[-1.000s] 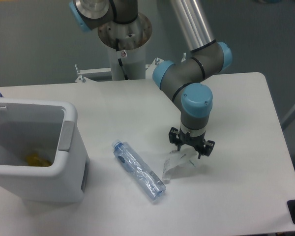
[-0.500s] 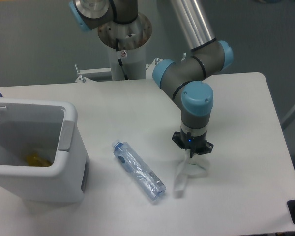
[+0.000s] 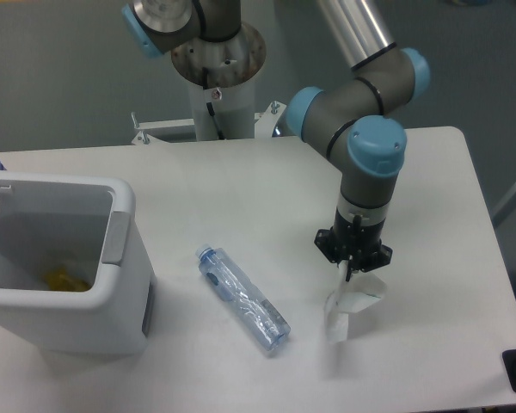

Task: Place the trash in the trash can
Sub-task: 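Lower the gripper onto the white tissue and close on it, then lift the tissue and carry it over the white trash bin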

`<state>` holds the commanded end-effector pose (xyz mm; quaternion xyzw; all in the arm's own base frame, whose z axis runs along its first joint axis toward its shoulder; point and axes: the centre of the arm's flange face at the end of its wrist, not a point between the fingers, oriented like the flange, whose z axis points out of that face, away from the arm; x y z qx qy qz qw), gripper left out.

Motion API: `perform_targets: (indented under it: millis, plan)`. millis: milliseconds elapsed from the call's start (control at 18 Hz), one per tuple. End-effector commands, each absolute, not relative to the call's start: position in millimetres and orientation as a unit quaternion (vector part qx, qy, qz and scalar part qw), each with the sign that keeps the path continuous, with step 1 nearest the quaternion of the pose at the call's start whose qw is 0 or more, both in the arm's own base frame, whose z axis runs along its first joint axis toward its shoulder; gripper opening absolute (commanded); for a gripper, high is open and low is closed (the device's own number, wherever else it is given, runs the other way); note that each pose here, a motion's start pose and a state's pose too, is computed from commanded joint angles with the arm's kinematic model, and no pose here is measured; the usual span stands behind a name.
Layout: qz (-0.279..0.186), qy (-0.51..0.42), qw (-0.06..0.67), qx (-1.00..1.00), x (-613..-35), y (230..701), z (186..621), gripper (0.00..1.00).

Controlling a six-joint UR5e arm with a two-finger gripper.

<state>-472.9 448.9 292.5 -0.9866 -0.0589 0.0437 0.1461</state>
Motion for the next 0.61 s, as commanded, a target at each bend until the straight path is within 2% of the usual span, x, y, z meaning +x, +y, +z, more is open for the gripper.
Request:
perform_targets:
  millis: [278,611]
  plan:
    - [0.039,-0.126,0.21,-0.969,-474.8,468.6,344.8,0.0]
    - [0.046,-0.112,0.257,-0.959,-407.0,501.7,413.4,0.0]
